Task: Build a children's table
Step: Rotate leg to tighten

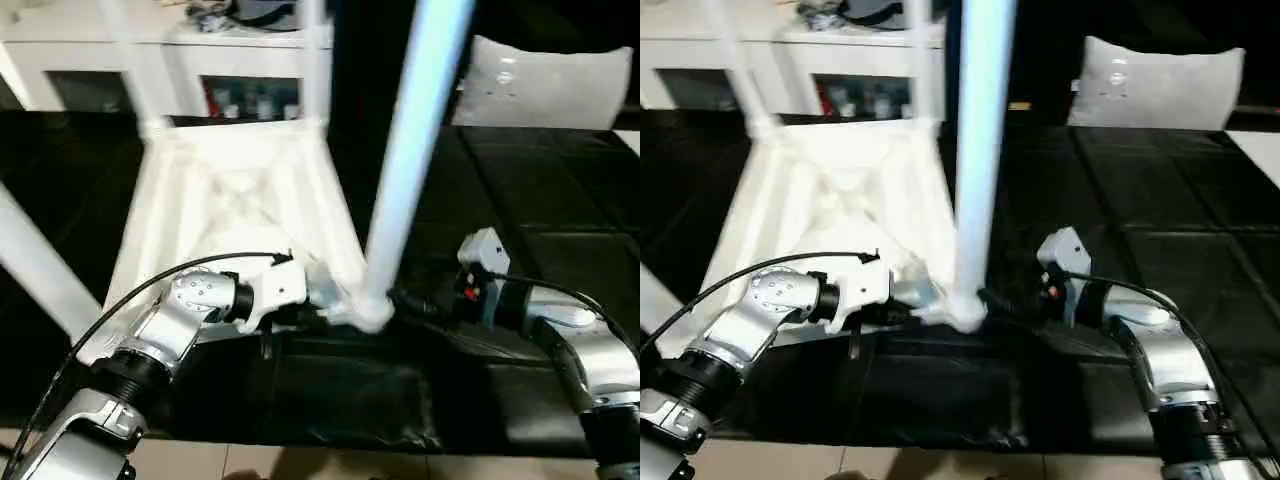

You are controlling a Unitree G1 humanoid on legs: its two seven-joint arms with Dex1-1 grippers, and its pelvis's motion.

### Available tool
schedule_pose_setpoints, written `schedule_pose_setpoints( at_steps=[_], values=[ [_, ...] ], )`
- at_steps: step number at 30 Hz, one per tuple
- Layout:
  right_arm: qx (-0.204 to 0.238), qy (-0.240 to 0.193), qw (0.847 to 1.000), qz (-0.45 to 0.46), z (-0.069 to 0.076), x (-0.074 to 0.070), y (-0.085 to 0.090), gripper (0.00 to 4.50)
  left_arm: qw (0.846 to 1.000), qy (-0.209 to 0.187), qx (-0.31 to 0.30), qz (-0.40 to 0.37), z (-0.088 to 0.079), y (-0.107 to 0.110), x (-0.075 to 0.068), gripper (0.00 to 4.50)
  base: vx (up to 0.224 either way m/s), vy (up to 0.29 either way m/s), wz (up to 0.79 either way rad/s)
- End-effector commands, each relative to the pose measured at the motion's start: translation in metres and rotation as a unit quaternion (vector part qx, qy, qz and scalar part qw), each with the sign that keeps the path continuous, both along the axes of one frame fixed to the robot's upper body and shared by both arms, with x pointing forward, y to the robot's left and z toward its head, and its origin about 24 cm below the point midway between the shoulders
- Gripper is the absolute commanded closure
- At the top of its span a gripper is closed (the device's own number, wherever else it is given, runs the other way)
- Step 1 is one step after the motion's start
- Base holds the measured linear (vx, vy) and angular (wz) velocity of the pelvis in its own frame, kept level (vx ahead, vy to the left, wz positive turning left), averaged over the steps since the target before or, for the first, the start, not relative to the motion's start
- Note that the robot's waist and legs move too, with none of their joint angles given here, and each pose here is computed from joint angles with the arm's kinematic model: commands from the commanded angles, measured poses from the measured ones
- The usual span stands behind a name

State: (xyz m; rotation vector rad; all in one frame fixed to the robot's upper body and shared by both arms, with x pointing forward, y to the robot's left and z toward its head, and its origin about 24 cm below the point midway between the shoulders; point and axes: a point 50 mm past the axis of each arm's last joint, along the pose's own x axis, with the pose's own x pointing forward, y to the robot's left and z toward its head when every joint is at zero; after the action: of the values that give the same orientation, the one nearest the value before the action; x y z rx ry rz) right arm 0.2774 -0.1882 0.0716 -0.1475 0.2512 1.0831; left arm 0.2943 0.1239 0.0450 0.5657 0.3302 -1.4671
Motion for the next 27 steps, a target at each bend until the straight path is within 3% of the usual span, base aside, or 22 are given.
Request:
schedule_pose_setpoints(
  at_steps=[1, 2, 11, 12, 14, 27],
  values=[
    [0.005, 0.014, 0.999, 0.04, 0.004, -0.005, 0.002, 0.07, 0.997, 0.018, 0.018, -0.072, -0.006, -0.008, -0.011, 4.5, 0.0, 0.0, 0.0],
    [0.006, 0.018, 0.999, 0.046, 0.004, -0.005, 0.003, 0.35, 0.997, 0.018, 0.019, -0.076, -0.006, -0.008, -0.012, 4.5, 0.0, 0.0, 0.0],
    [0.026, 0.061, 0.99, 0.121, 0.002, -0.011, 0.013, 0.85, 0.993, 0.022, 0.032, -0.109, -0.005, -0.006, -0.015, 4.5, 0.0, 0.0, 0.0],
    [0.031, 0.069, 0.989, 0.131, 0.001, -0.011, 0.015, 1.13, 0.993, 0.022, 0.033, -0.112, -0.005, -0.006, -0.015, 4.5, 0.0, 0.0, 0.0],
    [0.034, 0.078, 0.987, 0.138, 0.001, -0.011, 0.017, 1.23, 0.993, 0.023, 0.034, -0.115, -0.005, -0.006, -0.016, 4.5, 0.0, 0.0, 0.0],
    [0.042, 0.093, 0.984, 0.149, -0.002, -0.008, 0.023, 2.4, 0.992, 0.028, 0.037, -0.117, -0.008, -0.004, -0.018, 4.5, 0.0, 0.0, 0.0]
  ],
)
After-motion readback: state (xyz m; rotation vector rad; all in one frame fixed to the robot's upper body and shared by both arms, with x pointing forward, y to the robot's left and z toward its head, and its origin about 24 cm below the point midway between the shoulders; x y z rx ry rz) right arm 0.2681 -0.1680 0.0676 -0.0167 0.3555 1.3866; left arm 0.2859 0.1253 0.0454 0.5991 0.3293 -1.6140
